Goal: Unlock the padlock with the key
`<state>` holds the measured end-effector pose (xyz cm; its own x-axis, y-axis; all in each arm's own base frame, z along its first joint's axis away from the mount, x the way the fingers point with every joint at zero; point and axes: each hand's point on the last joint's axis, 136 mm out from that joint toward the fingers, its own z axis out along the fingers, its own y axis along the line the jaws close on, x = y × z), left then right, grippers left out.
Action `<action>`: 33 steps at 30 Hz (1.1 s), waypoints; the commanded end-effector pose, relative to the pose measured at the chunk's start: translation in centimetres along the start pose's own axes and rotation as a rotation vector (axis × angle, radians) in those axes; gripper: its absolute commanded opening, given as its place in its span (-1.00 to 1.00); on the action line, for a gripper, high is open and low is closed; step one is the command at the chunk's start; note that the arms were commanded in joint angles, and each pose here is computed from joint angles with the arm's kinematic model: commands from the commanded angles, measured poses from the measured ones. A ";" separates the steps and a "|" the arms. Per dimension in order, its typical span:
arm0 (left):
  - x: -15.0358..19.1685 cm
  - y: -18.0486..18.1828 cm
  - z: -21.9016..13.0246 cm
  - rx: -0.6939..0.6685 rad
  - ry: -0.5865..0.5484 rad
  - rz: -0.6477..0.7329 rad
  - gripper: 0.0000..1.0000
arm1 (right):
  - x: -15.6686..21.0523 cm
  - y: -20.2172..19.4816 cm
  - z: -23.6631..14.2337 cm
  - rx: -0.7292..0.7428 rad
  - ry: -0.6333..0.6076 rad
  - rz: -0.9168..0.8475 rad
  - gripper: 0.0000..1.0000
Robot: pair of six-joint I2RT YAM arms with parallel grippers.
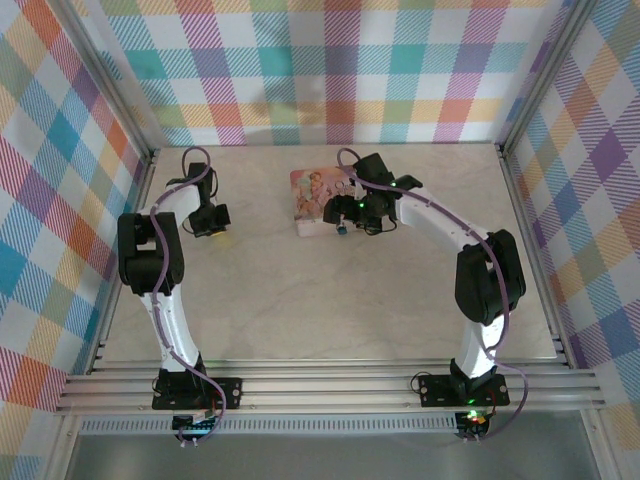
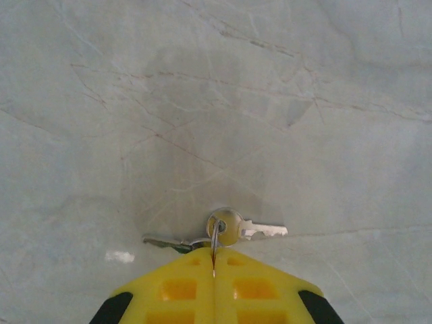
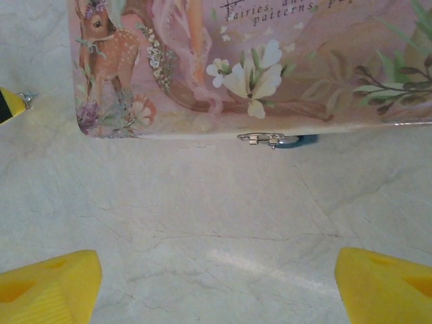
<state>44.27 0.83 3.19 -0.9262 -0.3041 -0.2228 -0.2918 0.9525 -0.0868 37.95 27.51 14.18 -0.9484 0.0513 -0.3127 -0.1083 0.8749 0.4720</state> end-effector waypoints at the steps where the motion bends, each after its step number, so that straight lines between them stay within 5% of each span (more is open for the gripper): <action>1: 0.5 -2.1 -3.8 0.072 -0.032 0.065 -1.00 | -0.3 2.0 -1.4 -0.107 -0.045 -0.004 0.74; 10: 3.7 -7.4 -12.6 0.323 -0.027 0.171 -1.00 | -0.3 5.8 -3.6 -0.370 -0.141 -0.123 0.56; 18: 7.2 -11.6 -20.0 0.538 -0.011 0.174 -1.00 | -0.1 8.6 -4.8 -0.425 -0.279 -0.396 0.12; 26: 10.4 -15.1 -24.0 0.707 0.035 0.119 -1.00 | 1.1 12.8 -4.4 -0.493 -0.508 -0.745 0.17; 33: 11.7 -15.7 -25.1 0.735 0.034 0.089 -1.00 | 1.3 15.6 -4.5 -0.531 -0.544 -0.876 0.24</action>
<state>32.93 -16.49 25.58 -0.9458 -0.1934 -0.2609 0.0297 0.7484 -0.6626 33.45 37.51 21.97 -0.4094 -0.1731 -0.8958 -0.8360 0.4643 0.2924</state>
